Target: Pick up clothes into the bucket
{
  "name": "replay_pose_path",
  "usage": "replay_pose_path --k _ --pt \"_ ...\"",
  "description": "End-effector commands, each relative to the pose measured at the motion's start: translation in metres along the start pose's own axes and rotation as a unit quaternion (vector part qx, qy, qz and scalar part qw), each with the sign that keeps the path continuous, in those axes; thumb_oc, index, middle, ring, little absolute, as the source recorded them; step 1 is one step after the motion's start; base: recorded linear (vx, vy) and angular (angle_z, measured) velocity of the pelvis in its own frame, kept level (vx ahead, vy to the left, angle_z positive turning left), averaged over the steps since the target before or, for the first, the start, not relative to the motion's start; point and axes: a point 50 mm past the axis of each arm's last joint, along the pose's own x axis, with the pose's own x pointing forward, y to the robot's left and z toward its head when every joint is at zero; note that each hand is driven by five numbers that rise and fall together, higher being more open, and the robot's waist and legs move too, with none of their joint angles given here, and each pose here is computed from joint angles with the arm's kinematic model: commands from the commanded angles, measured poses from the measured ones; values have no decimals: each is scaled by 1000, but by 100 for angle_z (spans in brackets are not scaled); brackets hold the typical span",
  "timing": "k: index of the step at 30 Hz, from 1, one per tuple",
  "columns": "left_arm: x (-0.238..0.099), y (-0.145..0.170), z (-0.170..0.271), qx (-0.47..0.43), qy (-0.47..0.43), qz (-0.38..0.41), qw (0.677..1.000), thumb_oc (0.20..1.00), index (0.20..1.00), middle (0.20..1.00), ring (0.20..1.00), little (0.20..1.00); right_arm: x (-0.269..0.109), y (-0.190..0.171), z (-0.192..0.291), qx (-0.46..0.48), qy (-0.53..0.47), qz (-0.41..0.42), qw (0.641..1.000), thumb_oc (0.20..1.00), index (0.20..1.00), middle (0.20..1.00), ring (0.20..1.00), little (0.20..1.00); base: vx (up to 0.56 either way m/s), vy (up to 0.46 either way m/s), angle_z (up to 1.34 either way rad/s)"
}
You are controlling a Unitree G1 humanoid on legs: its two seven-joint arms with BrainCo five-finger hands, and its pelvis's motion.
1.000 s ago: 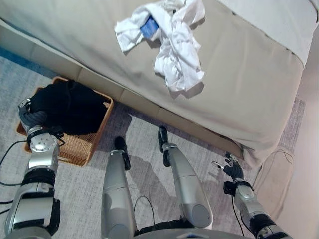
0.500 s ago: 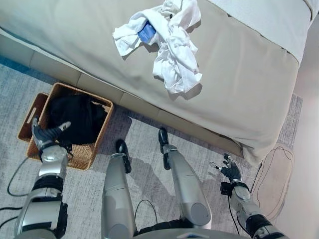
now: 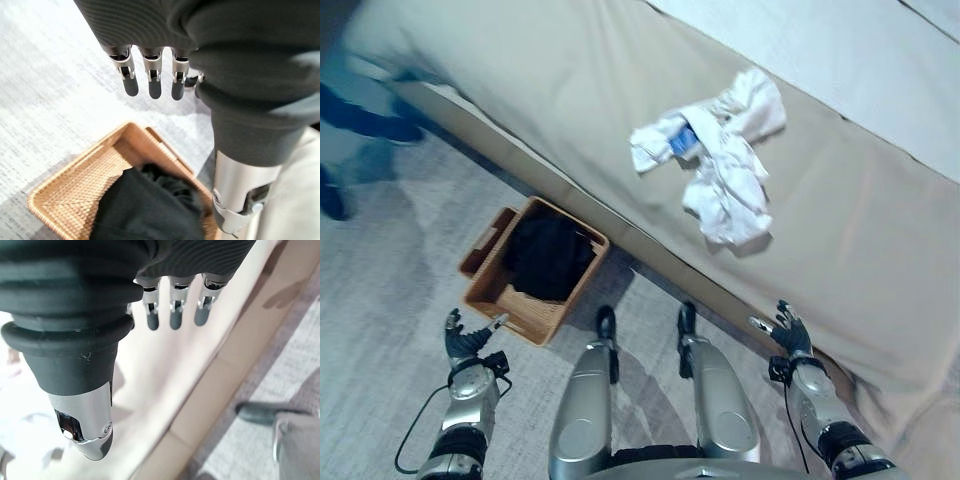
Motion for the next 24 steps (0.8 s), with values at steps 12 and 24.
replay_pose_path --k 12,24 --pt "-45 -41 -78 51 142 -163 975 1000 1000 1000 1000 1000 -27 -15 -62 -177 117 58 975 1000 1000 1000 1000 1000 28 -112 11" --pt "-87 -77 -113 242 160 -313 904 1000 1000 1000 1000 1000 -42 -4 -90 -225 170 76 956 1000 1000 1000 1000 1000 44 -50 -3"
